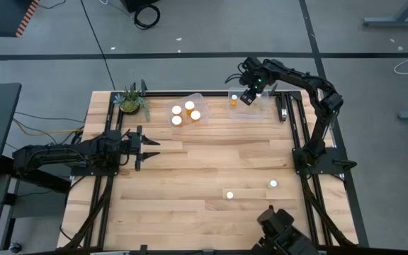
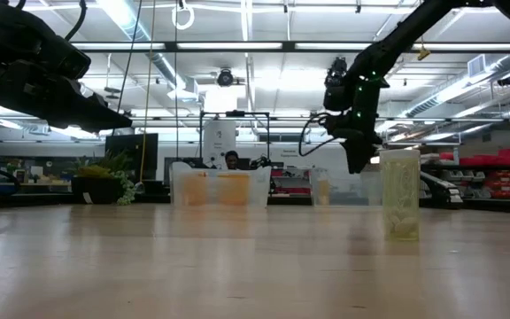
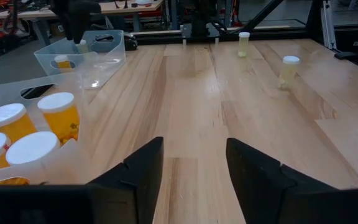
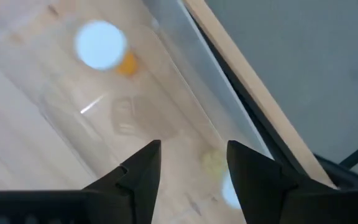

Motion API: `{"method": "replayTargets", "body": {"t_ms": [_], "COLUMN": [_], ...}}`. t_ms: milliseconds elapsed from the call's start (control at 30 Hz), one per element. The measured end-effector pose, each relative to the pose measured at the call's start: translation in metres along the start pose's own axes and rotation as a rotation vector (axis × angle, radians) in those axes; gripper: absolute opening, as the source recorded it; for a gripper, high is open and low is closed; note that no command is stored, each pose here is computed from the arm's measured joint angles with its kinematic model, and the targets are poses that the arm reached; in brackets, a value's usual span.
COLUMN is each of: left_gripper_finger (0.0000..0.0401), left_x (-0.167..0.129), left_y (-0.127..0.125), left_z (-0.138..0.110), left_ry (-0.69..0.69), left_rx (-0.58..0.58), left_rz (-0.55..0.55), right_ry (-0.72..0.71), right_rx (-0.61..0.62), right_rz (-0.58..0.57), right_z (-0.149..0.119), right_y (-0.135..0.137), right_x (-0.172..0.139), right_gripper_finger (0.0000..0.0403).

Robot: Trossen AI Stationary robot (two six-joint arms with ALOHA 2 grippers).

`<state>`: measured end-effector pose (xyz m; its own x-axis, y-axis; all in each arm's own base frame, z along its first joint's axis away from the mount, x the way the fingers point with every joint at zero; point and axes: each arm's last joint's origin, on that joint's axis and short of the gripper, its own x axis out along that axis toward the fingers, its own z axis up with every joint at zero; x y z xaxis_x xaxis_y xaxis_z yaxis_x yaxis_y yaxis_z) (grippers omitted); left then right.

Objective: Pick and place medicine bottles into bin by pill shape (circle, oval)
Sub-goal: Put the yellow tablet bottle into the right transparent bin

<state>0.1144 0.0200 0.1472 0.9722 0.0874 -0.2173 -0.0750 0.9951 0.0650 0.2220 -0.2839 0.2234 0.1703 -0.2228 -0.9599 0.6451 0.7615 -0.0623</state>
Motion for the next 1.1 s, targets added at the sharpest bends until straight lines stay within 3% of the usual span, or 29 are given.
{"method": "replayTargets", "body": {"t_ms": [267, 567, 700, 1100], "left_gripper_finger": [0.0188, 0.0181, 0.0185, 0.0182], "left_x": [0.0, 0.0, 0.0, 0.0], "left_y": [0.0, 0.0, 0.0, 0.0], "left_z": [0.0, 0.0, 0.0, 0.0], "left_ry": [0.0, 0.0, 0.0, 0.0], "left_rx": [0.0, 0.0, 0.0, 0.0], "left_rz": [0.0, 0.0, 0.0, 0.0], "right_ry": [-0.009, -0.036, -0.056, -0.031], "right_rx": [-0.054, -0.221, -0.277, -0.288], "right_rz": [0.018, 0.08, 0.052, 0.063], "right_z": [0.007, 0.012, 0.013, 0.0], "right_y": [0.028, 0.091, 0.114, 0.146], "right_x": [-0.004, -0.007, -0.013, -0.03], "right_gripper_finger": [0.0191, 0.0191, 0.019, 0.0188]}}
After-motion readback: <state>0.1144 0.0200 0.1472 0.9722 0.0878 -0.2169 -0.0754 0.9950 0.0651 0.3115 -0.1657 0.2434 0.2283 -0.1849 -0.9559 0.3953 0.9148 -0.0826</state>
